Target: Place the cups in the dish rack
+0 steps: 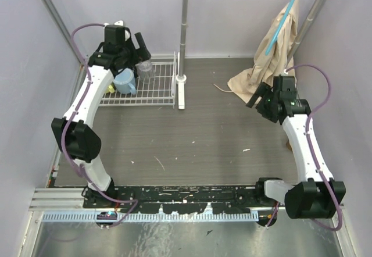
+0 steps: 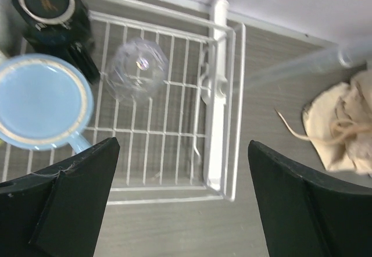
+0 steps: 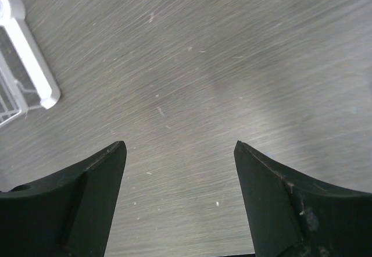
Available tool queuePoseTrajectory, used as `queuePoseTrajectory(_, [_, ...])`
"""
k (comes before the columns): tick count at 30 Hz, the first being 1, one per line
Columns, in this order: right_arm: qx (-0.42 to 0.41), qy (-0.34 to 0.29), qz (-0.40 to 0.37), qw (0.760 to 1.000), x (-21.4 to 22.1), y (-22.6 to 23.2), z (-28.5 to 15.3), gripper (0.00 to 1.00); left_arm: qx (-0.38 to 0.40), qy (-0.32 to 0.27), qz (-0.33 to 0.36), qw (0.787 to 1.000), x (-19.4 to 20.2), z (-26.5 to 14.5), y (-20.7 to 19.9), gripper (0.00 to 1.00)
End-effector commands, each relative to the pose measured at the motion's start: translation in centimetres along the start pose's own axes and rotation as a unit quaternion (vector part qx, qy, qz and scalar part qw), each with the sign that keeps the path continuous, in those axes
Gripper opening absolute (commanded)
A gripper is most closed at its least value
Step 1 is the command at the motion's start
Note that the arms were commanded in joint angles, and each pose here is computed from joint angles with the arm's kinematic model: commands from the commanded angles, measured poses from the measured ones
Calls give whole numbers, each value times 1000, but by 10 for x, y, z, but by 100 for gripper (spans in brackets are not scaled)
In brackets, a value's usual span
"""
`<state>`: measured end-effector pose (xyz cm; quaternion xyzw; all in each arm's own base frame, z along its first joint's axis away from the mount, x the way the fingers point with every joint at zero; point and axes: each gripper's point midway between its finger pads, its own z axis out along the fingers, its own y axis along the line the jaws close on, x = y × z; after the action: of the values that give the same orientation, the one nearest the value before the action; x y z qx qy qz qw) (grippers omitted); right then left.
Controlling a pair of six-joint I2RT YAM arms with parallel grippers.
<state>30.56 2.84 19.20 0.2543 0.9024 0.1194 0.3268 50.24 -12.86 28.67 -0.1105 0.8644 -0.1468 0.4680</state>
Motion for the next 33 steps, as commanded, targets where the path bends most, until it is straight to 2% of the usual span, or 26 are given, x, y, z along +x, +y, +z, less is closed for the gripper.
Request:
queuePoseTrajectory(1, [96,-51,0,994,-8,-38,-21,80,71,8,-12,997,14,-31,-36,100])
queuePoseTrajectory(7, [177,-75,-9,981,-10,-77,-43,80,94,46,-27,994,52,-51,-49,100])
queuePoseTrajectory(14, [215,-66,8,974,-14,-119,-50,81,132,97,-22,986,96,-37,-80,100])
queuePoseTrajectory(17, [229,-61,20,971,-12,-140,-54,82,145,111,-30,983,103,-28,-89,100])
queuePoseTrajectory(22, [225,-68,30,971,-16,-142,-55,82,167,123,-39,977,113,-19,-99,100])
queuePoseTrajectory(25, [269,-78,32,959,-24,-158,-54,83,178,122,-32,976,118,-16,-104,99])
queuePoseTrajectory(33, [282,-64,47,956,-19,-176,-15,84,181,124,-24,975,121,-12,-115,99])
